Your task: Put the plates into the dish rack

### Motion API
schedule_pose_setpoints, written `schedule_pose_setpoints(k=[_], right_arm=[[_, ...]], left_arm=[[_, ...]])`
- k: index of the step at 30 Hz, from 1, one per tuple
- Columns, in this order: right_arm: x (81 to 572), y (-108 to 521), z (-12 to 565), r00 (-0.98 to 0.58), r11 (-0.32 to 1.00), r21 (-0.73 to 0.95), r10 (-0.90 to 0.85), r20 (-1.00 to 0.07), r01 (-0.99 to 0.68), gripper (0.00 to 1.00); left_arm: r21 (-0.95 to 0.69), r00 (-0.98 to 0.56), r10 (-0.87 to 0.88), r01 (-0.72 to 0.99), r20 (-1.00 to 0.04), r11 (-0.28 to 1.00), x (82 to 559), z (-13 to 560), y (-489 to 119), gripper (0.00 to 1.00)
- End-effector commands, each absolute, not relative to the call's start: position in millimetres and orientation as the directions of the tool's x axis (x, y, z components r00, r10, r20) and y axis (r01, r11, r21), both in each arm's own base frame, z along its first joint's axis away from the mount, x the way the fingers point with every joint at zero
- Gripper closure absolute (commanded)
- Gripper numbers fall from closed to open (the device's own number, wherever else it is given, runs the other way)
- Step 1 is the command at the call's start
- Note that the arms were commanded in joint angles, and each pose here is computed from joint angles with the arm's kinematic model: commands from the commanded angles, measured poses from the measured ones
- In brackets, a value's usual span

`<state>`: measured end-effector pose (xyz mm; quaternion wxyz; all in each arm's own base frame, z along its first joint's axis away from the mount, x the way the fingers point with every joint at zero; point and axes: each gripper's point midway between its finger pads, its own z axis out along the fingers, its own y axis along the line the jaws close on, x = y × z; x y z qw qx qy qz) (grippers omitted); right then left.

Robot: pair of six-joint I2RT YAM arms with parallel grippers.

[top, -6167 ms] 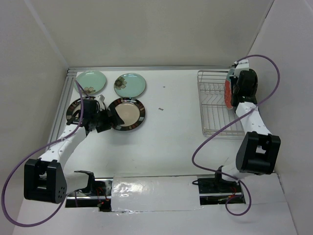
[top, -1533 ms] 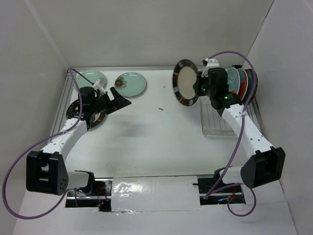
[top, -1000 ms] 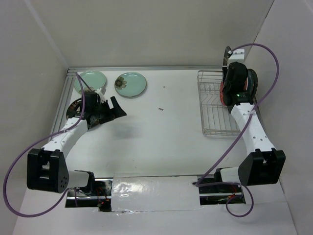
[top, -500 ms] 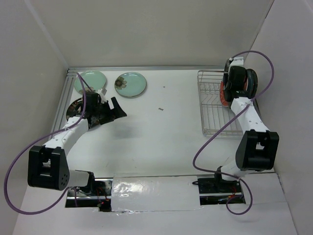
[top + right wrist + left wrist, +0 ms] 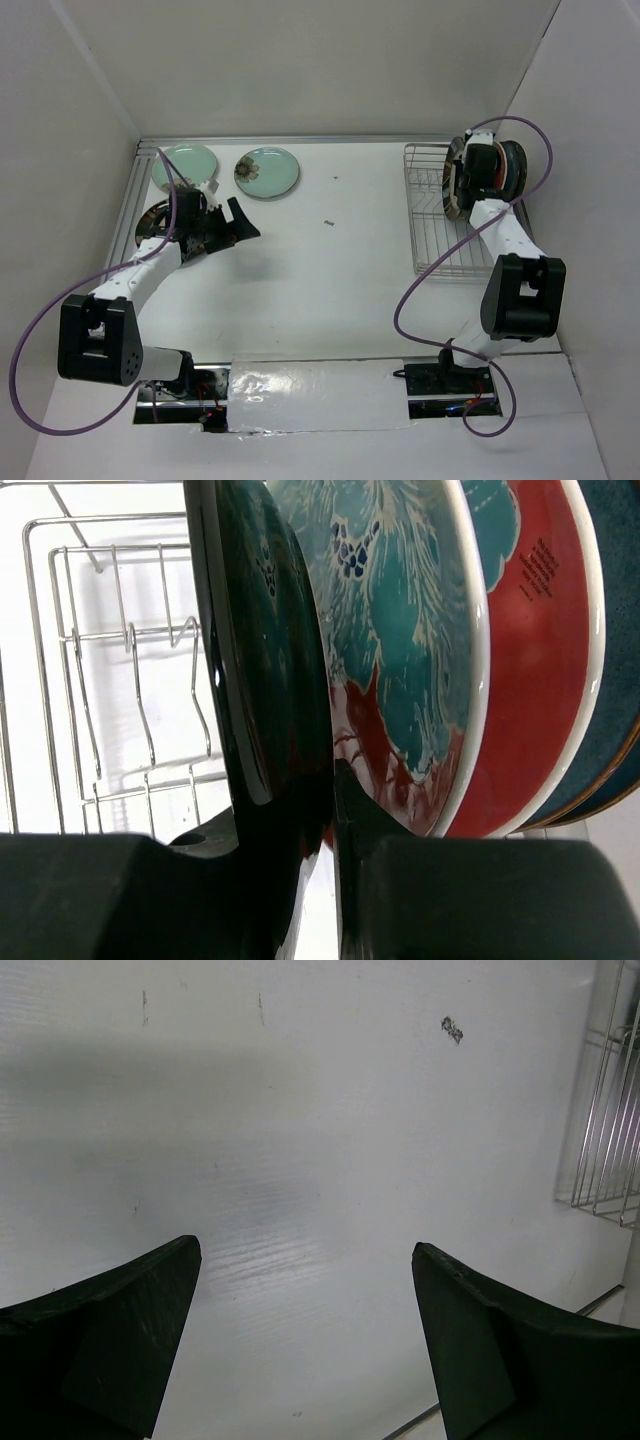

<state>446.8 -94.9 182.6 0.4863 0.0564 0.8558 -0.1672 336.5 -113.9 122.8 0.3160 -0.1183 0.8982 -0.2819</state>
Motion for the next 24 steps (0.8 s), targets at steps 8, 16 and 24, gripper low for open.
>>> schedule_pose_setpoints(k=[8,16,24], right_arm=[[467,-97,266,-0.291,0.935,-0.142,-0.045,-0.956,0.323,0.42],[444,-72,326,-0.221,0.955,-0.079,-0.014,-0.975,0.286,0.29],[412,6,355,-0.127,0.984,0.17,0.176,-0.976,0.057,0.25]], left_arm=[[-0.646,-0.736,-0.455,-0.032,-0.501,0.763,356,139,-116,0.0],[-0.703,-0.651,-0.586,-0.111,-0.482,0.702,381,147,-110,0.0],[-0.792,-0.532,-0.775,-0.281,-0.341,0.542,422,123,-106,0.0]])
